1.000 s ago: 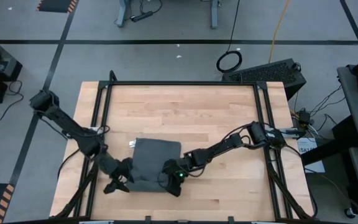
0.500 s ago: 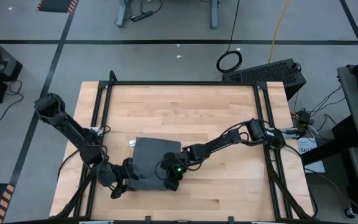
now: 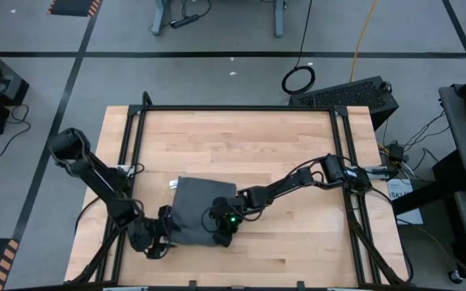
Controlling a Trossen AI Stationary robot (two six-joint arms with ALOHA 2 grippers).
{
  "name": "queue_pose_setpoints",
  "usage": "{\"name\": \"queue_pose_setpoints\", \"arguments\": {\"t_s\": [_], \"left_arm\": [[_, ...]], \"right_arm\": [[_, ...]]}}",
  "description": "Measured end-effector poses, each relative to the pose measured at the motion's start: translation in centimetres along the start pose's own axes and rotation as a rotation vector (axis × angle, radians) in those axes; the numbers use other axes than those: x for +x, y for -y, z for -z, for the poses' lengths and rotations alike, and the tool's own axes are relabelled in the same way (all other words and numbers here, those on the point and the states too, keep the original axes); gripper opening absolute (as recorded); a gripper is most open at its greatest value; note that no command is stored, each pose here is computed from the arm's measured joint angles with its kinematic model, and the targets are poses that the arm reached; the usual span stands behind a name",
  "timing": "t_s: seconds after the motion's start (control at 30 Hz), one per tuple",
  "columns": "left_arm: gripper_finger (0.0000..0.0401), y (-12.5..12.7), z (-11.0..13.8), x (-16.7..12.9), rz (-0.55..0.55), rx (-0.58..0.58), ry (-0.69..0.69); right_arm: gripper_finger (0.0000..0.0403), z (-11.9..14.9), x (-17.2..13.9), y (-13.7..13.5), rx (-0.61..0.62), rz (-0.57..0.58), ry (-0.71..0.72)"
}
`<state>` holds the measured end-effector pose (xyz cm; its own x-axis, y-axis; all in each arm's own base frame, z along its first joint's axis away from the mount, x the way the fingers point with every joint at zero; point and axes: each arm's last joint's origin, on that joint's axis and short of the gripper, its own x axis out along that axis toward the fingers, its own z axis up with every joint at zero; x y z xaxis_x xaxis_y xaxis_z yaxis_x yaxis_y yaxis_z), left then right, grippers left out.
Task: Roll towel into tight, uniform cylinder
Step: Roll the gray towel
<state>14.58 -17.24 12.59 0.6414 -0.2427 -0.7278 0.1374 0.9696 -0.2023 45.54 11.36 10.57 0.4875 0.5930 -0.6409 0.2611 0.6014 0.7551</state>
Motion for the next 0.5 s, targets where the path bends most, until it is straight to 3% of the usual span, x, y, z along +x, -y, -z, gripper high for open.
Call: {"name": "queue_pose_setpoints", "arguments": {"t_s": [0.2, 0.3, 0.4, 0.5], "left_arm": [[0.03, -0.38, 0.81, 0.84, -0.069, 0.027, -0.037], [0.028, -0.4, 0.92, 1.0, -0.069, 0.029, -0.048], [0.023, -0.37, 0.93, 1.01, -0.065, 0.011, -0.051], [0.0153, -0.38, 0.91, 1.02, -0.063, -0.029, -0.051]], "right_arm": [[0.0003, 0.01, 0.0, 0.01, -0.006, 0.0, -0.003], [0.0004, 0.01, 0.0, 0.02, -0.006, 0.0, -0.003], [0.0012, 0.03, 0.01, 0.01, -0.016, -0.001, -0.005], [0.0025, 0.06, 0.02, 0.0, -0.036, -0.001, -0.007]]}}
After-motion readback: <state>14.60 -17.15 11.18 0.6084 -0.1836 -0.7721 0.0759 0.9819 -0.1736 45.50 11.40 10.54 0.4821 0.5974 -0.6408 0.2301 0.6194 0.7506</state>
